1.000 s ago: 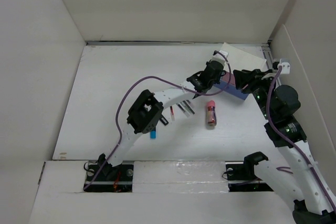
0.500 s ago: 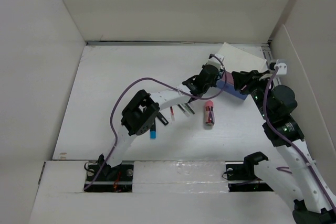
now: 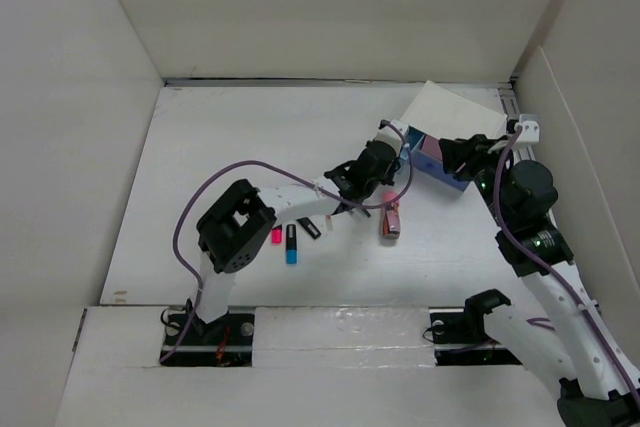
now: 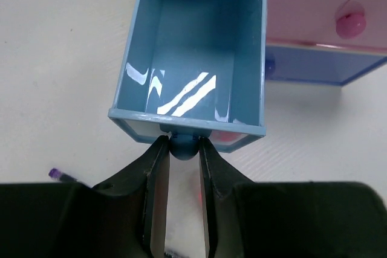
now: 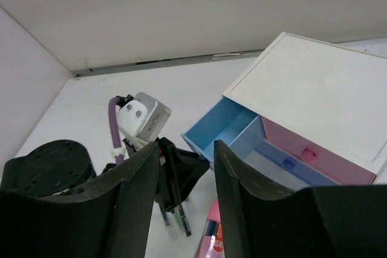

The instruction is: Organize the desk

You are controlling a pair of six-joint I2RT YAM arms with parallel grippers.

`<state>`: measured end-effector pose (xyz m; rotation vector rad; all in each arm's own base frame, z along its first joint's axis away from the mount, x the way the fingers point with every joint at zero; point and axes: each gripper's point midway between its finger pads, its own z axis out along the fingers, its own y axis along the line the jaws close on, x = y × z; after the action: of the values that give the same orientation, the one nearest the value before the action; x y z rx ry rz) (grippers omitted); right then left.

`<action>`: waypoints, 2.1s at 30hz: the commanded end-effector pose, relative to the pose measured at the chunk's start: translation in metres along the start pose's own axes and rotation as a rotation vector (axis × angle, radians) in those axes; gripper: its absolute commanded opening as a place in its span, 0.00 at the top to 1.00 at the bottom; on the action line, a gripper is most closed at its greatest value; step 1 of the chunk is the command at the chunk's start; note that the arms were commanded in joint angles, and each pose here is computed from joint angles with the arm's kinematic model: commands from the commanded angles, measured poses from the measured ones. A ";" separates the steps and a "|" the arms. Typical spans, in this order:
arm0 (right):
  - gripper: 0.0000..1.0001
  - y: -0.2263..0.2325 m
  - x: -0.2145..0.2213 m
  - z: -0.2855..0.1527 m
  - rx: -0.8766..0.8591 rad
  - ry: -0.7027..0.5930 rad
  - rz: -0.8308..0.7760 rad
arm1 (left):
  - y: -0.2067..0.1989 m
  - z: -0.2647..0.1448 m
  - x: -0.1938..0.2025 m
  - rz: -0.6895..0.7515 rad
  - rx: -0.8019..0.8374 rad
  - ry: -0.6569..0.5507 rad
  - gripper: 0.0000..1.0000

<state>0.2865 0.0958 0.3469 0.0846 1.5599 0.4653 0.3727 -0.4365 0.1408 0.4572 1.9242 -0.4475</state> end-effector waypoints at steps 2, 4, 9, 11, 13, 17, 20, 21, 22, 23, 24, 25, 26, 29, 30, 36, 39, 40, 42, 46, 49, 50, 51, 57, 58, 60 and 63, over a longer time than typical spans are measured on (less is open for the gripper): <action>0.53 -0.002 -0.012 0.002 0.011 -0.053 0.001 | 0.003 -0.029 -0.035 -0.037 0.015 -0.087 1.00; 0.53 -0.002 -0.011 0.002 0.012 -0.052 0.001 | 0.006 -0.033 -0.029 -0.032 0.010 -0.078 1.00; 0.53 -0.002 -0.011 0.002 0.009 -0.051 0.001 | 0.009 -0.044 -0.025 -0.032 0.021 -0.072 1.00; 0.53 -0.002 -0.010 0.001 0.011 -0.050 -0.001 | 0.009 -0.046 -0.026 -0.032 0.027 -0.076 1.00; 0.53 -0.002 -0.011 0.000 0.009 -0.054 0.001 | 0.009 -0.046 -0.023 -0.030 0.030 -0.070 1.00; 0.53 -0.003 -0.010 0.000 0.012 -0.050 0.000 | 0.003 -0.046 -0.014 -0.015 0.031 -0.055 1.00; 0.53 -0.005 -0.006 0.002 0.021 -0.042 -0.004 | 0.004 -0.045 -0.011 -0.011 0.027 -0.058 1.00; 0.53 -0.006 -0.002 0.003 0.022 -0.033 -0.004 | 0.005 -0.044 -0.012 -0.010 0.020 -0.061 1.00; 0.53 -0.006 0.000 0.004 0.024 -0.027 -0.004 | 0.006 -0.042 -0.009 -0.007 0.014 -0.058 1.00; 0.53 -0.008 0.002 0.006 0.029 -0.022 -0.003 | 0.006 -0.041 -0.009 -0.008 0.012 -0.060 1.00; 0.53 -0.010 0.007 0.009 0.038 -0.013 -0.004 | 0.007 -0.041 -0.006 -0.007 0.011 -0.057 1.00; 0.53 -0.013 0.012 0.011 0.049 -0.002 -0.002 | 0.007 -0.041 -0.006 -0.010 0.012 -0.062 1.00; 0.60 -0.016 0.014 0.013 0.062 0.000 -0.003 | 0.006 -0.041 -0.006 -0.018 0.015 -0.061 1.00; 0.82 -0.020 0.027 0.024 0.078 0.033 -0.004 | 0.006 -0.045 -0.006 -0.025 0.024 -0.068 1.00; 0.89 -0.022 0.036 0.030 0.086 0.059 -0.004 | 0.007 -0.047 -0.007 -0.029 0.025 -0.072 1.00; 0.97 -0.037 0.053 0.045 0.142 0.098 0.008 | 0.007 -0.054 -0.006 -0.027 0.039 -0.073 1.00; 0.98 -0.038 0.054 0.050 0.130 0.096 0.020 | 0.007 -0.054 -0.006 -0.030 0.041 -0.072 1.00; 0.98 -0.038 0.054 0.051 0.127 0.095 0.024 | 0.007 -0.056 -0.008 -0.030 0.042 -0.076 1.00; 0.97 -0.037 0.053 0.050 0.124 0.090 0.026 | 0.008 -0.059 -0.011 -0.031 0.044 -0.085 1.00; 0.97 -0.043 0.060 0.053 0.140 0.101 0.029 | 0.008 -0.059 -0.009 -0.023 0.047 -0.080 1.00; 0.98 -0.053 0.074 0.061 0.170 0.135 0.033 | 0.002 -0.058 -0.003 -0.024 0.061 -0.063 1.00; 1.00 -0.054 0.079 0.064 0.162 0.155 0.040 | 0.002 -0.059 -0.003 -0.028 0.062 -0.066 1.00; 1.00 -0.054 0.087 0.068 0.156 0.180 0.046 | 0.002 -0.058 -0.002 -0.028 0.061 -0.065 1.00; 1.00 -0.054 0.103 0.084 0.131 0.223 0.073 | 0.003 -0.060 -0.006 -0.024 0.055 -0.076 1.00; 1.00 -0.056 0.111 0.088 0.137 0.245 0.079 | 0.003 -0.060 -0.006 -0.023 0.055 -0.077 1.00; 1.00 -0.059 0.116 0.091 0.142 0.259 0.084 | 0.003 -0.060 -0.006 -0.022 0.056 -0.075 1.00; 1.00 -0.064 0.121 0.099 0.153 0.267 0.092 | 0.002 -0.060 -0.005 -0.026 0.066 -0.076 1.00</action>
<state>0.3749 0.0993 0.1871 0.2131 1.9545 0.3929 0.3337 -0.4033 0.1359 0.4754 1.9110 -0.4809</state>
